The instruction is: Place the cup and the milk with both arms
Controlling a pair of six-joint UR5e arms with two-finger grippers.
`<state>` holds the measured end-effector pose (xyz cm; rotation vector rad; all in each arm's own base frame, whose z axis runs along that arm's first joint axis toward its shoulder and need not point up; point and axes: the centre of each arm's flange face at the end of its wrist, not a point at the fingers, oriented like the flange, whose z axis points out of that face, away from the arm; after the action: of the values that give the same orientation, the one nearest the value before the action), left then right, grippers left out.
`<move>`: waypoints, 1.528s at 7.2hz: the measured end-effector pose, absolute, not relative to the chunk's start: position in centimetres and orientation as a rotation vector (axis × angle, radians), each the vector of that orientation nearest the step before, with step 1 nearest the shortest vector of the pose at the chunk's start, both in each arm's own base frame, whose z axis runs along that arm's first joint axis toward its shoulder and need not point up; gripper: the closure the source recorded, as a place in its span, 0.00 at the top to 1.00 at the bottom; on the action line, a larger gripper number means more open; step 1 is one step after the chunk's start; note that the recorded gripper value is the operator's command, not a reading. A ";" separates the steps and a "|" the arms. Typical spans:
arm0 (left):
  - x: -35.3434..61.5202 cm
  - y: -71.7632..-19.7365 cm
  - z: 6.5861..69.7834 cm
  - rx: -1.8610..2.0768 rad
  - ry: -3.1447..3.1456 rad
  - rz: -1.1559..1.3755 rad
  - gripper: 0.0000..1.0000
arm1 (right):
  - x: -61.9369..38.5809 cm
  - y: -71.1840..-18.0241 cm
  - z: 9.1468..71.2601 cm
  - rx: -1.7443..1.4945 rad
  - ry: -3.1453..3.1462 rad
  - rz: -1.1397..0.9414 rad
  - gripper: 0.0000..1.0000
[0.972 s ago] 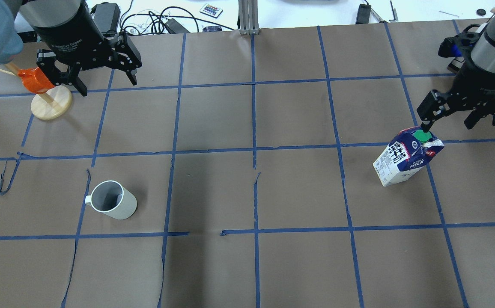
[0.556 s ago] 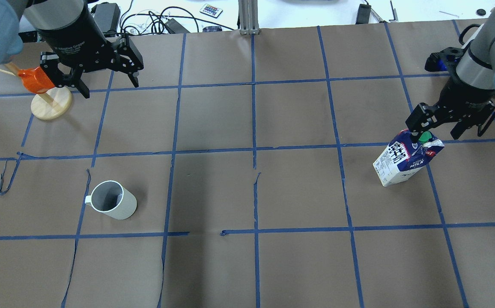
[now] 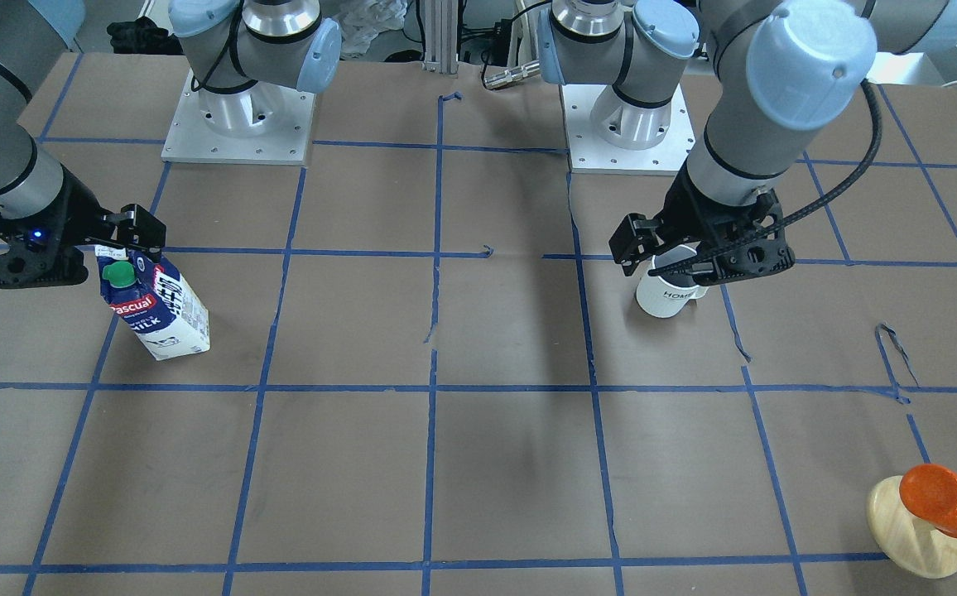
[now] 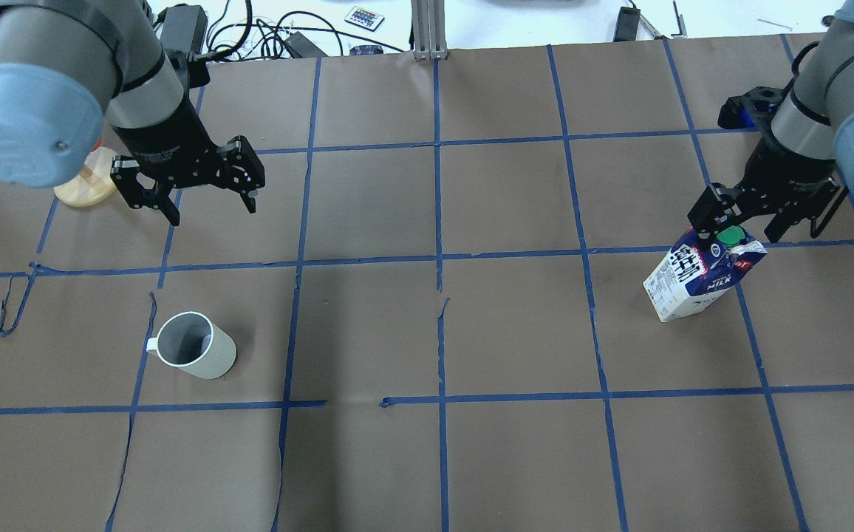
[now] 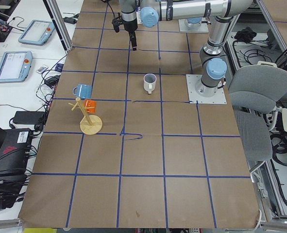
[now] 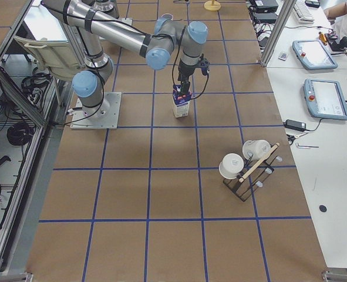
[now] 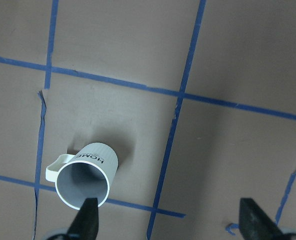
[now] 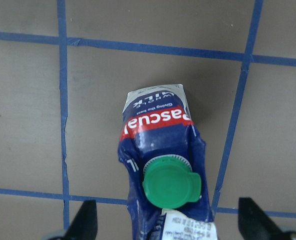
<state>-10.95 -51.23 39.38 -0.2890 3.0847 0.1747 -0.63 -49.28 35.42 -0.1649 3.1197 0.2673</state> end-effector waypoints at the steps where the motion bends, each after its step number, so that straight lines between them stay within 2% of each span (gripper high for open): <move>1: -9.8 -50.4 35.5 -0.303 3.083 0.184 1.00 | -0.3 -49.1 34.9 -0.188 3.115 0.282 1.00; 4: -7.8 -45.9 27.5 -0.285 3.058 0.239 0.98 | 0.0 -48.4 33.4 -0.243 3.106 0.329 1.00; 5: -7.8 -44.9 26.6 -0.267 3.051 0.247 0.91 | 0.1 -48.2 33.1 -0.248 3.105 0.334 1.00; 6: -7.7 -44.4 26.1 -0.250 3.044 0.254 0.88 | 0.1 -48.2 32.9 -0.250 3.105 0.336 1.00; 7: -7.6 -44.0 25.4 -0.232 3.033 0.272 0.53 | 0.1 -48.1 32.8 -0.251 3.104 0.337 1.00; 8: -7.5 -43.5 24.5 -0.222 3.027 0.296 0.10 | 0.1 -48.1 32.7 -0.252 3.104 0.339 1.00; 9: -7.4 -43.2 23.8 -0.216 3.019 0.312 0.00 | 0.1 -48.1 32.7 -0.252 3.104 0.339 1.00; 11: -7.2 -43.2 23.4 -0.208 2.996 0.320 0.00 | 0.0 -48.1 32.7 -0.251 3.106 0.334 1.00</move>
<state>-7.17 -43.18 23.39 -0.2081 2.9958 0.3197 0.05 -48.10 32.72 -0.2505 3.1058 0.3336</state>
